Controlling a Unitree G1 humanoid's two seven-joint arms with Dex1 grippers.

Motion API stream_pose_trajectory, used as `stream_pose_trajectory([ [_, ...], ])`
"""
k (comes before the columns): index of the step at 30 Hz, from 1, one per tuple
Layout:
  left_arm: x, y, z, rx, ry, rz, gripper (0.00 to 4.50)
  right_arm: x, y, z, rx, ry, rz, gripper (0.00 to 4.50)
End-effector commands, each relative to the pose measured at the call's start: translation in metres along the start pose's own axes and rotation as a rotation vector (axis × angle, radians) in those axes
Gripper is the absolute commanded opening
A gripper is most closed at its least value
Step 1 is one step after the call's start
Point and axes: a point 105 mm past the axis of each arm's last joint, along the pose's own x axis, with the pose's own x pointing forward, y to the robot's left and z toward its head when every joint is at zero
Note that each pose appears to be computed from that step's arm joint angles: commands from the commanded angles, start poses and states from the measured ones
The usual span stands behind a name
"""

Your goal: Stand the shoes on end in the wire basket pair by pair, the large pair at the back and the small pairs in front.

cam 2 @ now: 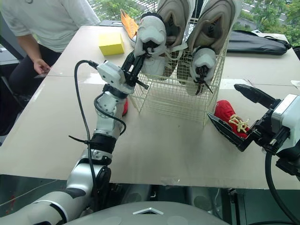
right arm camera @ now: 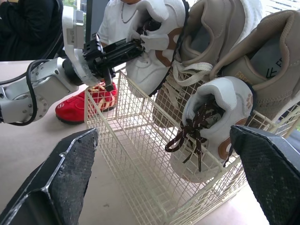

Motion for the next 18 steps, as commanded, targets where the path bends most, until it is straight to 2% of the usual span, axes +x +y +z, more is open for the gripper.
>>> stream_pose_trajectory([
  [1,-0.024,-0.024,-0.037,-0.106,0.175,-0.117,0.02,0.002,0.006,0.009,-0.04,-0.036,0.015,4.5],
  [2,-0.027,-0.024,-0.036,-0.13,0.177,-0.125,0.02,0.002,0.006,0.008,-0.04,-0.036,0.016,4.5],
  [4,-0.03,-0.021,-0.034,-0.168,0.185,-0.113,1.0,0.003,0.006,0.008,-0.04,-0.038,0.018,4.5],
  [6,-0.034,-0.01,-0.028,-0.188,0.188,-0.066,1.71,0.002,0.006,0.008,-0.037,-0.038,0.022,4.5],
  [9,-0.042,-0.002,-0.014,-0.228,0.182,-0.059,3.15,0.001,0.007,0.007,-0.032,-0.032,0.03,4.5],
  [10,-0.046,-0.001,-0.01,-0.228,0.191,-0.066,3.5,0.0,0.007,0.006,-0.032,-0.03,0.031,4.5],
  [18,-0.066,0.023,0.019,-0.268,0.286,-0.04,3.5,0.001,0.008,-0.002,-0.017,-0.004,0.095,4.5],
])
